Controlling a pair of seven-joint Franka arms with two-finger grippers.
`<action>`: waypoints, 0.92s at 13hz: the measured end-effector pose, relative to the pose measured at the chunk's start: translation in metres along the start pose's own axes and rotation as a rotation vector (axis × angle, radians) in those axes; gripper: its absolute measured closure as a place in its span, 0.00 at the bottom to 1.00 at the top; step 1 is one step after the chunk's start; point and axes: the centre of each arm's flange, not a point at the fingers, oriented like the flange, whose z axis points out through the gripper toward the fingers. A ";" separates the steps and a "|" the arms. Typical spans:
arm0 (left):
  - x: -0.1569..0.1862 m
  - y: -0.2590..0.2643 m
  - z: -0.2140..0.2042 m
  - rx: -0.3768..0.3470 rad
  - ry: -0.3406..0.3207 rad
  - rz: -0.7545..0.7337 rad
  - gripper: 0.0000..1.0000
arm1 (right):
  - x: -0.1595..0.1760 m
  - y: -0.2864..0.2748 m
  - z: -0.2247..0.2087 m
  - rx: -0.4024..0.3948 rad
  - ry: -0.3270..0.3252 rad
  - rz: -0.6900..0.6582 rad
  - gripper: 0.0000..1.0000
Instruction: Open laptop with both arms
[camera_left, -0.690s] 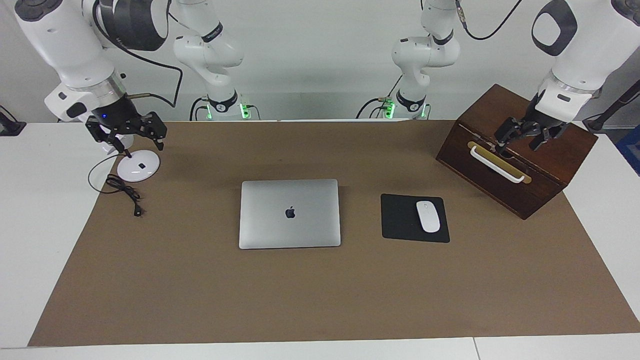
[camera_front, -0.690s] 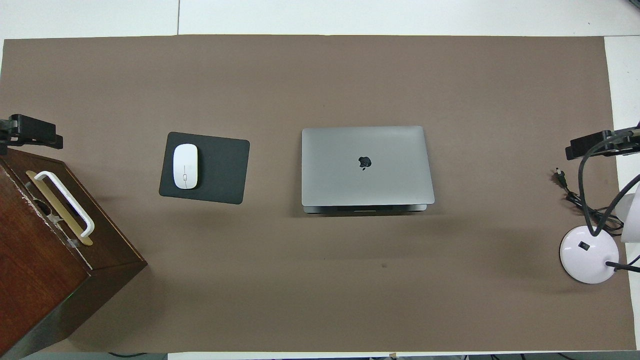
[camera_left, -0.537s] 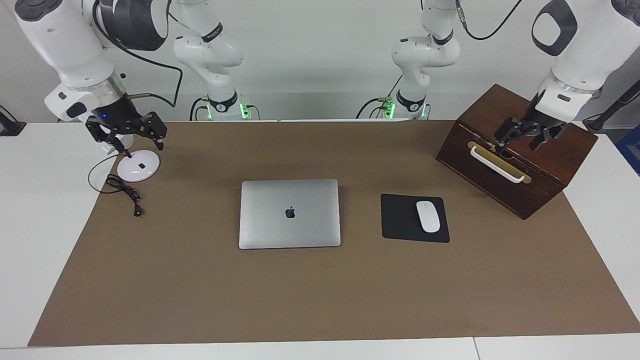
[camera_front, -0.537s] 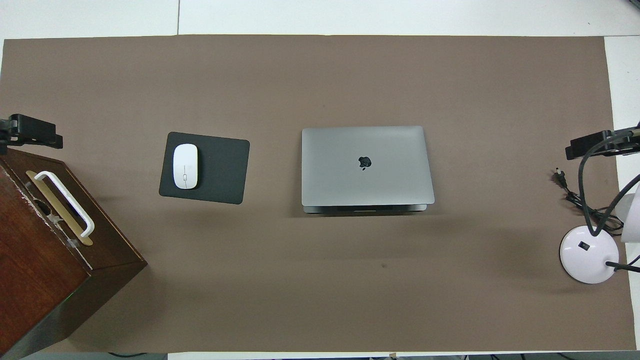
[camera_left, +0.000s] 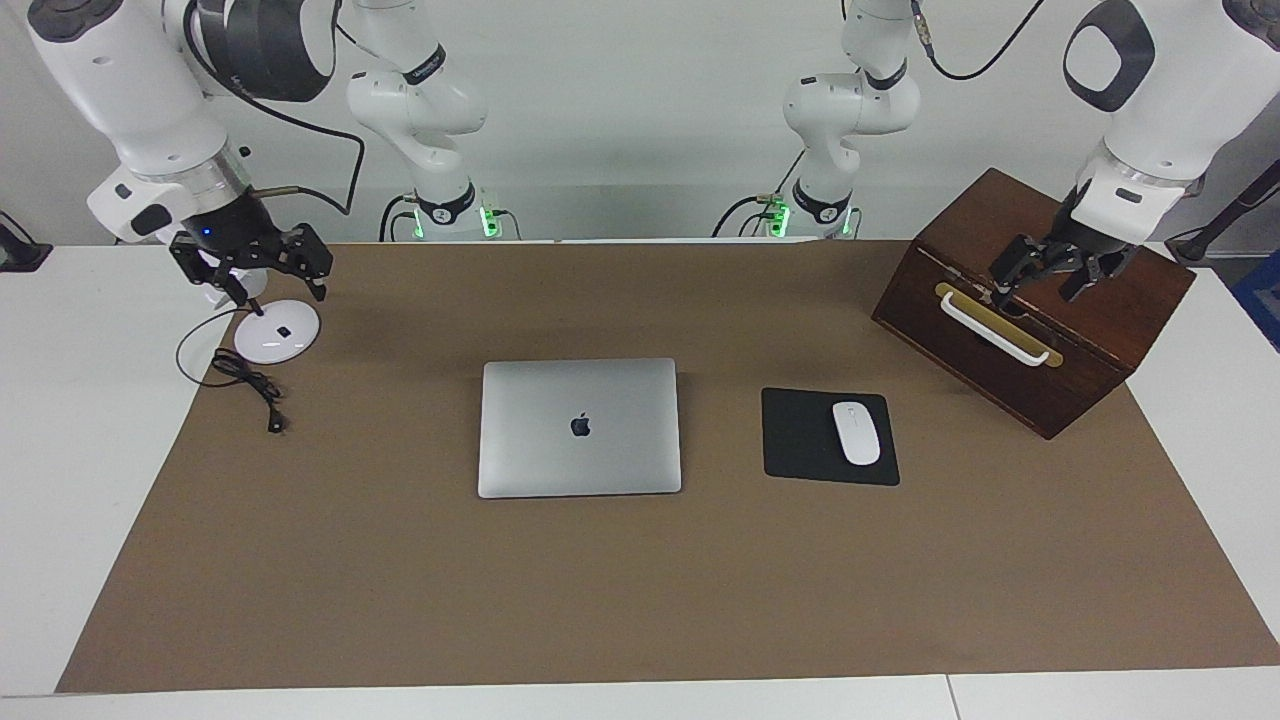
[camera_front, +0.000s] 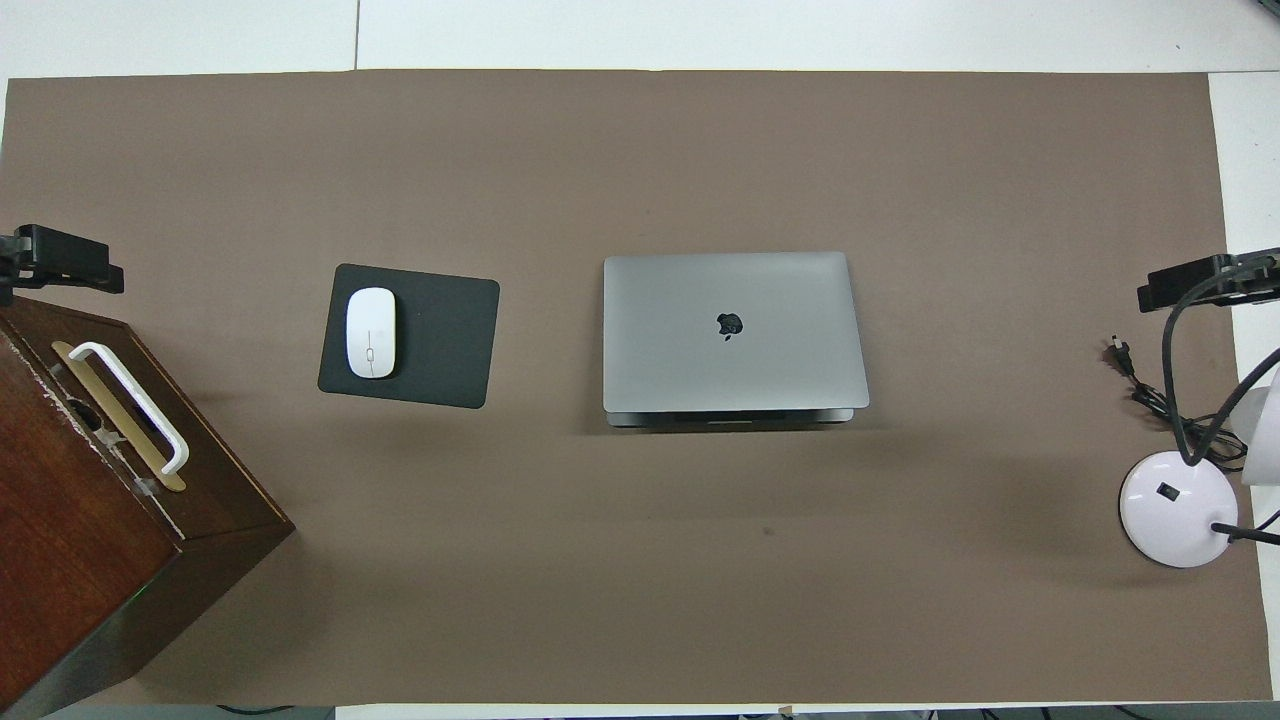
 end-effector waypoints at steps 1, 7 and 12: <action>0.000 -0.002 0.001 -0.008 0.001 -0.006 0.00 | 0.000 0.000 0.000 0.000 0.002 0.000 0.00; 0.001 -0.005 0.003 -0.016 0.009 -0.015 0.00 | 0.001 0.005 0.009 -0.003 0.017 0.001 0.00; 0.002 -0.005 0.003 -0.019 0.010 -0.015 0.22 | -0.014 0.030 0.057 -0.024 0.109 -0.061 0.00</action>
